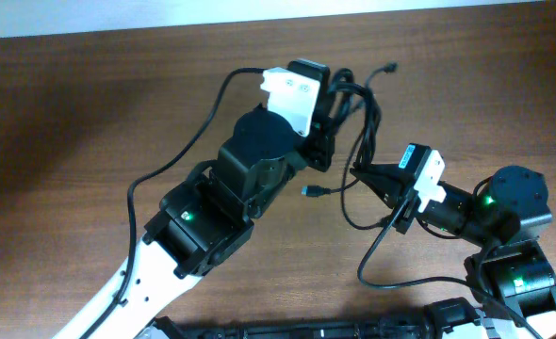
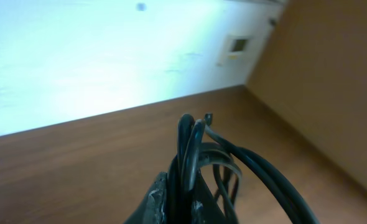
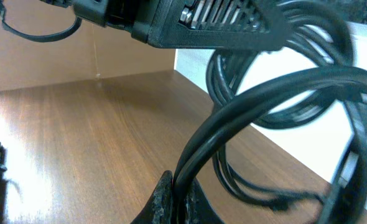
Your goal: Untangle cables
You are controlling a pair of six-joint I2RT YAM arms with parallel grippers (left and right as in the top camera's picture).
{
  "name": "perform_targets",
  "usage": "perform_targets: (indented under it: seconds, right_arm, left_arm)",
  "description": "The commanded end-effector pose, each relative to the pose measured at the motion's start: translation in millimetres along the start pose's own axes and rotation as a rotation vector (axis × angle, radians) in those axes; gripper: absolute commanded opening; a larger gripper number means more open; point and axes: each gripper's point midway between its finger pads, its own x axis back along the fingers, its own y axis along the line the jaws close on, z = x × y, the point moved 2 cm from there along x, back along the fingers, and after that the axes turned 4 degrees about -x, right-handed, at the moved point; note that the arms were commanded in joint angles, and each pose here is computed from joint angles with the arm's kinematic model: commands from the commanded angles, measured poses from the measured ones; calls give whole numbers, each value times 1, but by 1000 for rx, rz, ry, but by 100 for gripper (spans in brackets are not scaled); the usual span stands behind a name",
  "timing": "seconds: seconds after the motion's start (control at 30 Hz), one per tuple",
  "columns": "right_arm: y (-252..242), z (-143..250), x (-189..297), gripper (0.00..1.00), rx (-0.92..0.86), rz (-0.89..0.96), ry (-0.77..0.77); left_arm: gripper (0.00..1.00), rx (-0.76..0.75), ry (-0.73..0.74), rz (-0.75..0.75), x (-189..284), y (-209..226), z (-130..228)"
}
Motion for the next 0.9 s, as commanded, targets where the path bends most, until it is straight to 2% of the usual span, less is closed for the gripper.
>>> perform_targets:
  seconds: [0.0,0.37,0.53,0.63,0.87]
  right_arm:
    - [6,-2,1,4,8,-30,-8]
    - [3,-2,1,4,7,-9,-3]
    - [-35,7,6,4,-144,248,30]
    - [-65,16,17,4,-273,466,36]
    - [-89,28,34,5,-348,673,53]
  left_arm:
    - [0,38,-69,-204,7,32,-16]
    - [0,28,-74,-346,13,53,-14]
    - [0,24,-63,-341,13,53,-12]
    - [0,-27,-28,-259,9,41,-7]
    - [0,-204,31,55,5,-6,3]
